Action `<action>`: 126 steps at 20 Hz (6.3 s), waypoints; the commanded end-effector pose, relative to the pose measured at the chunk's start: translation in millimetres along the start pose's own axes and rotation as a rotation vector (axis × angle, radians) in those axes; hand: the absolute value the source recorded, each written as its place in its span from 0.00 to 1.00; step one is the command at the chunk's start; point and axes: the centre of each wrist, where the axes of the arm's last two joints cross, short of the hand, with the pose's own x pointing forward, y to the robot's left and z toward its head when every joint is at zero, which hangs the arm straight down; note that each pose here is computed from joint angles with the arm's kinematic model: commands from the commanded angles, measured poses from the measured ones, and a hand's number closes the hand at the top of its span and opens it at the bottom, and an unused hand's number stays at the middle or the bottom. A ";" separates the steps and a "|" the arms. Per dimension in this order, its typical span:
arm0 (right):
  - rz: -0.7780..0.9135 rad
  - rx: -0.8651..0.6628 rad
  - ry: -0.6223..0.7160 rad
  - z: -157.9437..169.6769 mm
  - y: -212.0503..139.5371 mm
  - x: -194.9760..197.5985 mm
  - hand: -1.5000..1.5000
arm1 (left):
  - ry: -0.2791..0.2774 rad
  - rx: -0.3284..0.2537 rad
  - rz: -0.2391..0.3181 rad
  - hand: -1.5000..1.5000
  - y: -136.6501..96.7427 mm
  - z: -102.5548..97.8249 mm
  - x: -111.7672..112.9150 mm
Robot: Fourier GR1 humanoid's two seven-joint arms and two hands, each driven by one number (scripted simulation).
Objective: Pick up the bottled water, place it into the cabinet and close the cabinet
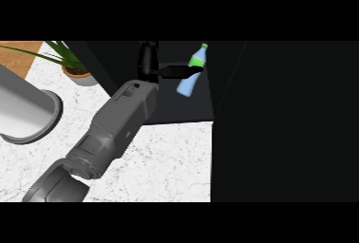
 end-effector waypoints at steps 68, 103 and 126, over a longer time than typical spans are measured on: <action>-0.176 0.752 0.015 -26.3 81.7 47.5 1.00 | 0.034 -0.124 0.494 0.00 225.9 252.0 68.3; 0.140 1.026 -0.003 -74.9 68.9 29.7 1.00 | 0.031 -0.273 0.488 0.00 272.8 240.4 82.4; -0.071 0.972 0.021 -82.6 69.8 3.8 1.00 | -0.023 -0.314 0.501 0.00 281.5 226.0 89.7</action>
